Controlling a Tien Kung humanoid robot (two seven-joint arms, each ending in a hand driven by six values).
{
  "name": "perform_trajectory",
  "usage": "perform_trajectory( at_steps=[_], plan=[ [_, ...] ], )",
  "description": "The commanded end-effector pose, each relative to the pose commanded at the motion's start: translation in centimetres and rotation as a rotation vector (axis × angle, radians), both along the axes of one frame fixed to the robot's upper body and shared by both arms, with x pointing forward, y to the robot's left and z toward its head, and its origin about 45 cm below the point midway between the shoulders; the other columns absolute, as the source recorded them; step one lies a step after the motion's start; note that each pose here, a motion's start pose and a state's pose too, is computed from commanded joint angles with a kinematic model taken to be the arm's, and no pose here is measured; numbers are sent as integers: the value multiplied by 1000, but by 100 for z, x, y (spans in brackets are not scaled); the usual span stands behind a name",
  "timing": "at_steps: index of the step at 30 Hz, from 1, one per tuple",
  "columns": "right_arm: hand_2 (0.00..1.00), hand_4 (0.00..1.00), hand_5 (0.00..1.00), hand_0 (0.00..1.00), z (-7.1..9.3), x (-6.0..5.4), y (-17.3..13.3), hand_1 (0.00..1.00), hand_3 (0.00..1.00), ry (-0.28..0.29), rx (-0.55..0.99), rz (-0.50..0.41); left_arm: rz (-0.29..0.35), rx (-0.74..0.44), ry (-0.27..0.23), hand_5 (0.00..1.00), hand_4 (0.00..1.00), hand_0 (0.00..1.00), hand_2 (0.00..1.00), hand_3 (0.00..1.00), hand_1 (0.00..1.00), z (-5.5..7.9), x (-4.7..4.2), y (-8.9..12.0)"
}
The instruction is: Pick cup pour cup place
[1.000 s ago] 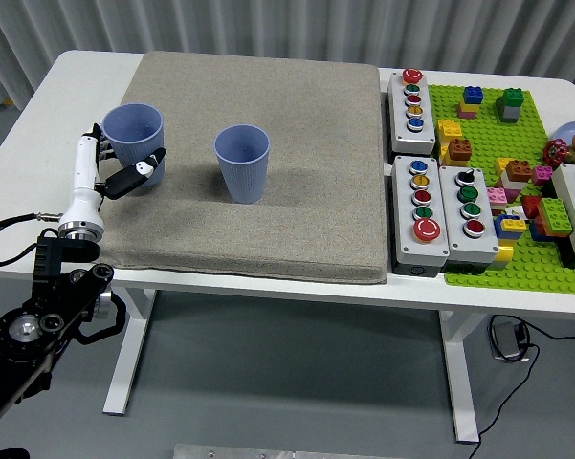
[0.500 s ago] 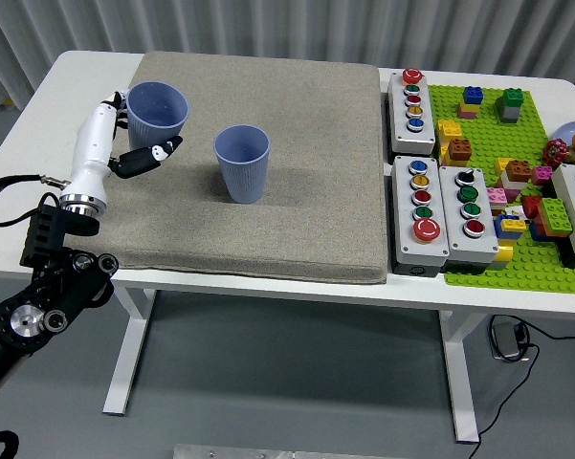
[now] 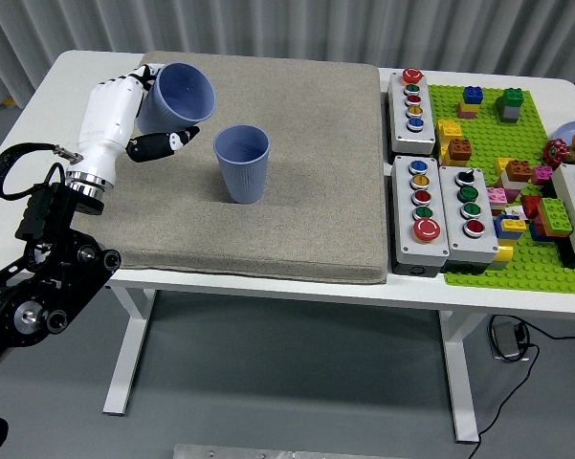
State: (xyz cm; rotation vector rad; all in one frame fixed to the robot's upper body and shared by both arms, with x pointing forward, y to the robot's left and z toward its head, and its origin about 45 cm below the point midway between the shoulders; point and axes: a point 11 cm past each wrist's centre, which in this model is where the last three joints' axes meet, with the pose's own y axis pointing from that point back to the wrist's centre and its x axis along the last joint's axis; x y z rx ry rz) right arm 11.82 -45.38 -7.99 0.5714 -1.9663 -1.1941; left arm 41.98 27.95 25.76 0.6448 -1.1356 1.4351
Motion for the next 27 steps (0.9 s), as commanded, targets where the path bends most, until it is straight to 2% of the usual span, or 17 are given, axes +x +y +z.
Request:
perform_trajectory(
  at_steps=[9,21,27],
  plan=[
    [560,2,53,673,3,7,-1,598,574,-2,0,-4,-26,100,-26,132,770,519,642,660,560,77,22,-54],
    [560,2,53,674,6,10,-7,598,574,-4,-3,-6,-21,234,-78,134,767,514,637,658,558,194,51,-52],
    [560,2,50,674,10,24,-6,598,574,-7,-3,-9,-49,305,-93,136,767,511,635,656,558,235,75,-135]
  ],
)
